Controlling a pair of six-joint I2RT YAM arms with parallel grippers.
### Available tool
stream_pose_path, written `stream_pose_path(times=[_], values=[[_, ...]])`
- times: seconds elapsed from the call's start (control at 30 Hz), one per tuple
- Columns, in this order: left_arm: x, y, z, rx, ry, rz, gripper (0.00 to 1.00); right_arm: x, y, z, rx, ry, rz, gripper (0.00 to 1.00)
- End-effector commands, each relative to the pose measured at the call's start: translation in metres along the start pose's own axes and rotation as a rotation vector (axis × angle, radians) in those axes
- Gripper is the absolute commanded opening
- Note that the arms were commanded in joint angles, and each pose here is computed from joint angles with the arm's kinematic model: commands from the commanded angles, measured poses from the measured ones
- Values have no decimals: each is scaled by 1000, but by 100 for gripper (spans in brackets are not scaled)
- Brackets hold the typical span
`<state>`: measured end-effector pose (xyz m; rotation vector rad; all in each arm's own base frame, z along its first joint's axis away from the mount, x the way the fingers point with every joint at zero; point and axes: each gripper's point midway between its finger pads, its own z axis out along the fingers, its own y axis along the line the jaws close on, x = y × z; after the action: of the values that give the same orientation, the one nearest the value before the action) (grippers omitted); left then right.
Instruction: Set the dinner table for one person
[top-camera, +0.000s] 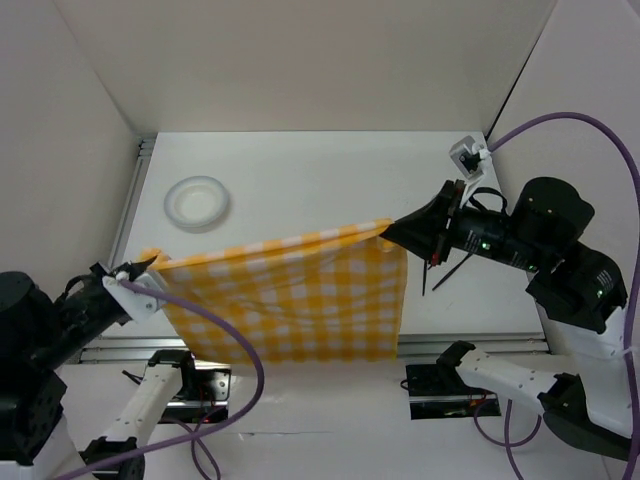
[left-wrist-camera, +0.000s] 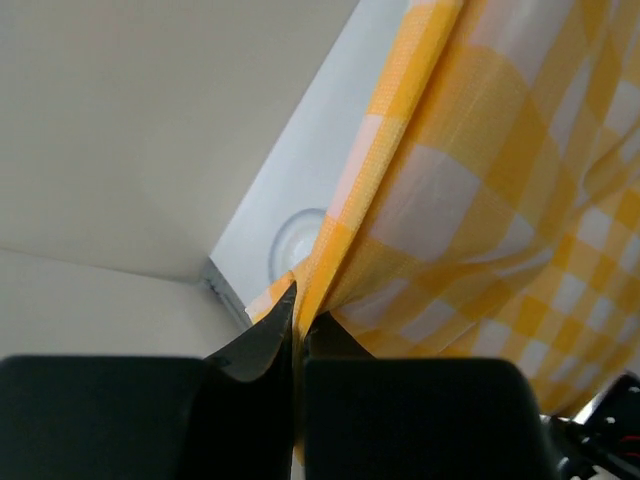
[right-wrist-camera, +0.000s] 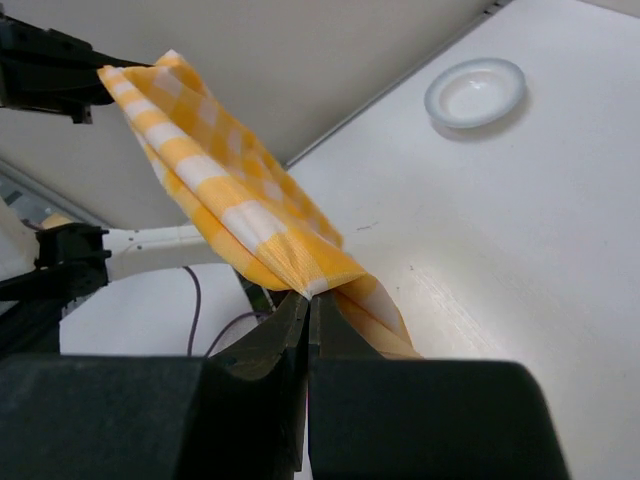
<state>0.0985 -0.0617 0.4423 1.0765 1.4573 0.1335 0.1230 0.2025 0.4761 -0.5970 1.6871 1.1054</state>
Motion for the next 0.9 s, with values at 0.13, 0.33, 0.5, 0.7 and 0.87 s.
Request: stream_pose_path(times=[0.13,0.33,0.5,0.7,0.87], values=[[30,39,68,25,116,-269,0,12,-95,28,413,-5,57,0],[88,47,149,130,228,-387,0,37,-195,82,735,71,12,0],[149,51,215,112,338,-436,0,54,-283,105,907,132,47,0],[203,54,292,112,439,-462,0,72,-394,107,1006,116,202,0],[242,27,362,144,563,-439,0,108,-461,134,1031,224,197,0]])
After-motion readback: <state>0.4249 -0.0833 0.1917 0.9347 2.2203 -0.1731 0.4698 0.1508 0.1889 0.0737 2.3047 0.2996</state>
